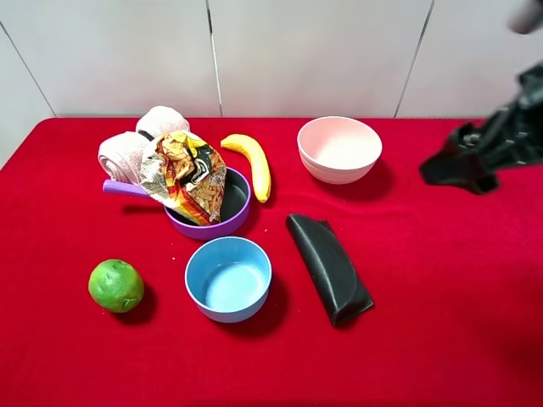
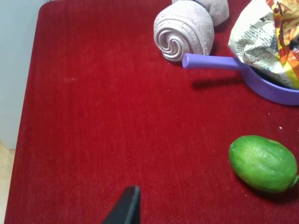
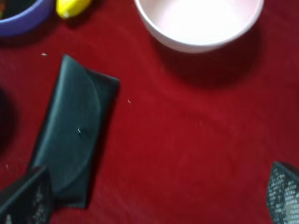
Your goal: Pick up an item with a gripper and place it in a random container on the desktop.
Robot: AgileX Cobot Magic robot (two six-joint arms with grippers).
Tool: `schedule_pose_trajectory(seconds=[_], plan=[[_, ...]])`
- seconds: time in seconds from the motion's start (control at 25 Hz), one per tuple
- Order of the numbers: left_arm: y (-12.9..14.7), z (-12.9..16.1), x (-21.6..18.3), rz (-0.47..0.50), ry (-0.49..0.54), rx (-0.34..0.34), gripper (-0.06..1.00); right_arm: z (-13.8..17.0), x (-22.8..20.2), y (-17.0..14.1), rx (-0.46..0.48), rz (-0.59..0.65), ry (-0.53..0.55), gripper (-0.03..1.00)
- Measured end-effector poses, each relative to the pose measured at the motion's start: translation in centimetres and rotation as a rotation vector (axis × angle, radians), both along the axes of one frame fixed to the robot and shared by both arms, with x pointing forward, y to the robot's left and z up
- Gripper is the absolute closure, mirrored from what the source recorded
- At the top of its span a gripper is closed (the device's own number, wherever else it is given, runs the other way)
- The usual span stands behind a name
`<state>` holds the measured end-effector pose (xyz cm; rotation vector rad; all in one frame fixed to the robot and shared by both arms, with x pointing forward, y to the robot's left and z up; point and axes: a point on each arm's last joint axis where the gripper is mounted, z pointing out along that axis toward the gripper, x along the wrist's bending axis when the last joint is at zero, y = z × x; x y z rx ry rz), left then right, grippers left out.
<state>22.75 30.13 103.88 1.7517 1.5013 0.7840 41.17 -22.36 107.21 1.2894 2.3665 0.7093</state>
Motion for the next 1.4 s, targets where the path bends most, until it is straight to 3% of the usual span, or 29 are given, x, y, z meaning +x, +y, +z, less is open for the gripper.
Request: schedule_pose_trajectory(seconds=[0.72,1.16,1.4], plan=[[0.0,0.0,0.0,0.0,0.0,0.0,-0.04,0.4,-9.5,-5.8,0.117,-0.28,-0.21,0.27],[0.0,0.0,0.0,0.0,0.0,0.0,-0.04,-0.3,-14.5,-6.5,0.172,-0.284,-0.385,0.27],[0.0,0.0,0.0,0.0,0.0,0.0,-0.04,-0.5,-16.2,-6.6,0.195,-0.273,-0.403,0.27]])
